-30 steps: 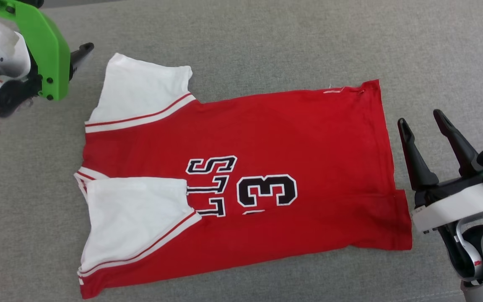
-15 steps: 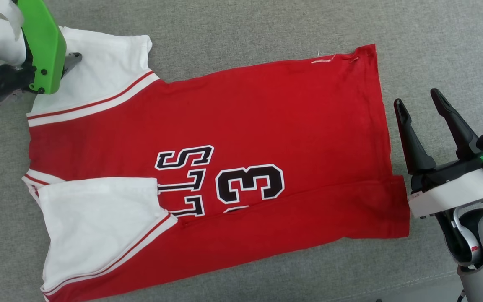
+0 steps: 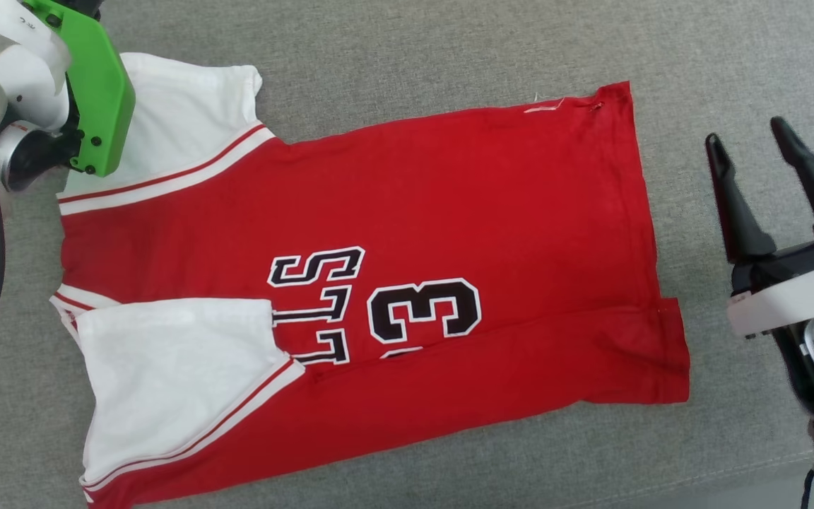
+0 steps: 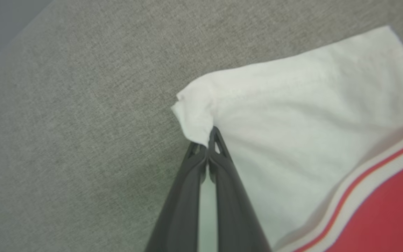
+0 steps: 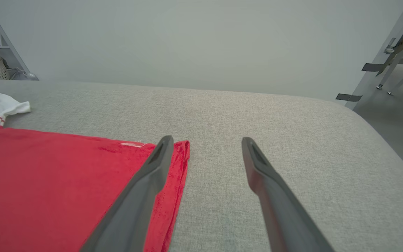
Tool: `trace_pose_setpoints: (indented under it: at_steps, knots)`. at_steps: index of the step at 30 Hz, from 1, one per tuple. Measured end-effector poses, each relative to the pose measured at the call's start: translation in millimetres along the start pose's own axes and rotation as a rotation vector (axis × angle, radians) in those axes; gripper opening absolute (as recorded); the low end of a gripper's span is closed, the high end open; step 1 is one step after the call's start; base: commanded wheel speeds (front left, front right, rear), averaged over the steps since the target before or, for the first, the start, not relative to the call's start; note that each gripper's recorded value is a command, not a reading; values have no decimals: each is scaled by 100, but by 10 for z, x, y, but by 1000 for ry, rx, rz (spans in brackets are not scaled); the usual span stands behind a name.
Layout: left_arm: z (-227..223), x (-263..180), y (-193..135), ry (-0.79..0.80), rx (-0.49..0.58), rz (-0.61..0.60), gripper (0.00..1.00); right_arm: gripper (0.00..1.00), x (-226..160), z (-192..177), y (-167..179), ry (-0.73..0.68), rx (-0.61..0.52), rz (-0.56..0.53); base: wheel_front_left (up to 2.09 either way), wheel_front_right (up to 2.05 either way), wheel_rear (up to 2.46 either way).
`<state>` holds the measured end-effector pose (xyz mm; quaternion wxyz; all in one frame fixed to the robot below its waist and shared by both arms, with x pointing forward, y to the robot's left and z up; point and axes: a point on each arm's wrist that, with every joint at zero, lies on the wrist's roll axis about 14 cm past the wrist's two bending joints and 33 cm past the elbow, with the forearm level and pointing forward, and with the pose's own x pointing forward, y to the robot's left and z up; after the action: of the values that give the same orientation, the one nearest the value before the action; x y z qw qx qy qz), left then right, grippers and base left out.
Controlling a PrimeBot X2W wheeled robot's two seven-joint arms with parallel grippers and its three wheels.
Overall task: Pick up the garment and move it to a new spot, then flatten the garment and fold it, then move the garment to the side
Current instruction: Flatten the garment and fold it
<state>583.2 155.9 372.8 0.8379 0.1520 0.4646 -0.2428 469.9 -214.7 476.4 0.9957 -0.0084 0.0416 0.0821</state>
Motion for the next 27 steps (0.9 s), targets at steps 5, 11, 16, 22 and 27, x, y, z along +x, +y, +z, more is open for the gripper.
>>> trace_pose_setpoints:
  at_steps: [5,11,16,22,27]
  knots:
    - [222,-196,-57,-129,35,7,0,100,134,285,-24,-9,-70,48,0,0,0]
    - [339,-469,-145,-216,80,10,0,100,340,449,107,104,-151,163,0,0,0]
    - [331,-665,-189,-263,100,13,0,100,440,266,168,345,-203,235,0,0,0]
    - [315,-822,-190,-296,110,21,0,100,467,-32,190,622,-228,279,0,0,0]
    - [278,-805,-185,-302,110,18,0,100,534,-281,154,776,-246,277,0,0,0]
